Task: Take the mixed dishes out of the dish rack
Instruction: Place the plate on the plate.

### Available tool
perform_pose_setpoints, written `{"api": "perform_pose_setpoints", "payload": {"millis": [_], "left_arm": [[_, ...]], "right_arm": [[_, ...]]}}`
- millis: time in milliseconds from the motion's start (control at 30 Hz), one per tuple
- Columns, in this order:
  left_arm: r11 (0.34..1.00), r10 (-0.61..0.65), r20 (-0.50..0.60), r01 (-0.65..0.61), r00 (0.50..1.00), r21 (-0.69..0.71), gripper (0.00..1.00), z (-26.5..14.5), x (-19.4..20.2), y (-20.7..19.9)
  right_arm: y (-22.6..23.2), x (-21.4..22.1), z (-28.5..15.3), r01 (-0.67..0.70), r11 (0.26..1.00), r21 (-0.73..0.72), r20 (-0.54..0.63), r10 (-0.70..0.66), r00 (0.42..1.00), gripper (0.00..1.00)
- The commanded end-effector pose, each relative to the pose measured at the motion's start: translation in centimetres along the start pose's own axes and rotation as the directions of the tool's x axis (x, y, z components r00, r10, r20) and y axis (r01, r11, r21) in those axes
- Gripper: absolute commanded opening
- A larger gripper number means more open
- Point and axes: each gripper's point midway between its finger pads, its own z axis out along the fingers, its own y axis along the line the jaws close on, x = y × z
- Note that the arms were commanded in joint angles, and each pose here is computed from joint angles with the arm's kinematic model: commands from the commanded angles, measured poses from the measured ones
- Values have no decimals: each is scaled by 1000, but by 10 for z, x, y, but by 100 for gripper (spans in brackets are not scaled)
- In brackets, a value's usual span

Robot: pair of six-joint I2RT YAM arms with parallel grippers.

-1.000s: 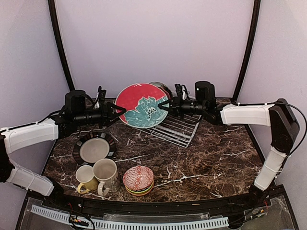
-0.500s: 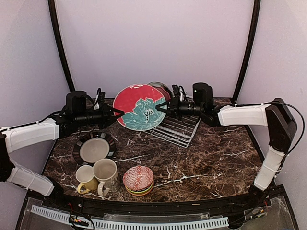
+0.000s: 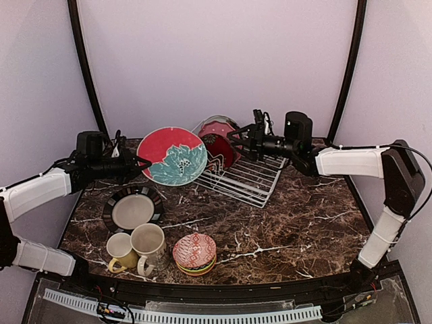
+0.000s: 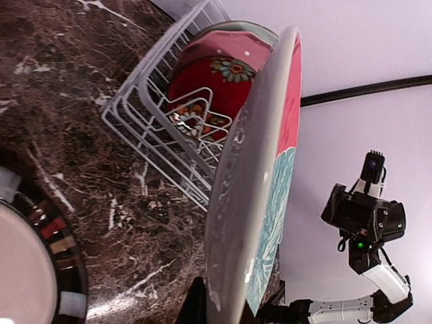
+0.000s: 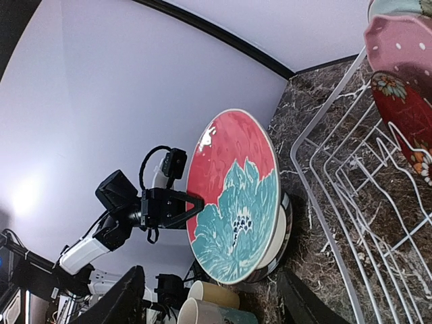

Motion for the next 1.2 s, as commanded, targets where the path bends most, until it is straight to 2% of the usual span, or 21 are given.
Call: {"api": "perform_pose_setpoints", "payload": {"millis": [0, 100, 200, 367, 467, 600, 867, 1033, 1167], "left_arm": [[996, 91, 65, -92, 994, 19, 1, -46, -18, -10], [991, 109, 92, -101, 990, -91, 1, -69, -31, 21], [980, 62, 91, -43, 994, -193, 1, -87, -35, 59], [974, -32, 70, 46, 997, -221, 1, -89, -19, 92], [962, -70, 95, 92, 993, -256, 1, -91, -7, 108], [947, -80, 144, 120, 986, -298, 1, -95, 1, 126], [927, -82, 168, 137, 982, -349, 1, -96, 7, 147], [906, -114, 178, 175, 978, -386, 1, -94, 14, 165], [884, -142, 208, 219, 968, -414, 4, -97, 21, 179]], "right_arm": [[15, -17, -25, 90, 996, -8, 70, -89, 994, 65], [11, -23, -40, 119, 992, 40, 101, -122, 987, 66], [10, -29, -53, 144, 986, 88, 125, -154, 980, 67], [15, -36, -68, 198, 969, 146, 151, -219, 964, 70], [21, -39, -77, 234, 956, 180, 165, -263, 950, 73], [22, -43, -85, 266, 936, 233, 172, -308, 936, 77], [15, -43, -90, 278, 921, 275, 164, -329, 930, 82], [-1, -45, -86, 263, 911, 317, 147, -321, 936, 95], [-12, -48, -79, 261, 902, 345, 120, -318, 940, 97]]}}
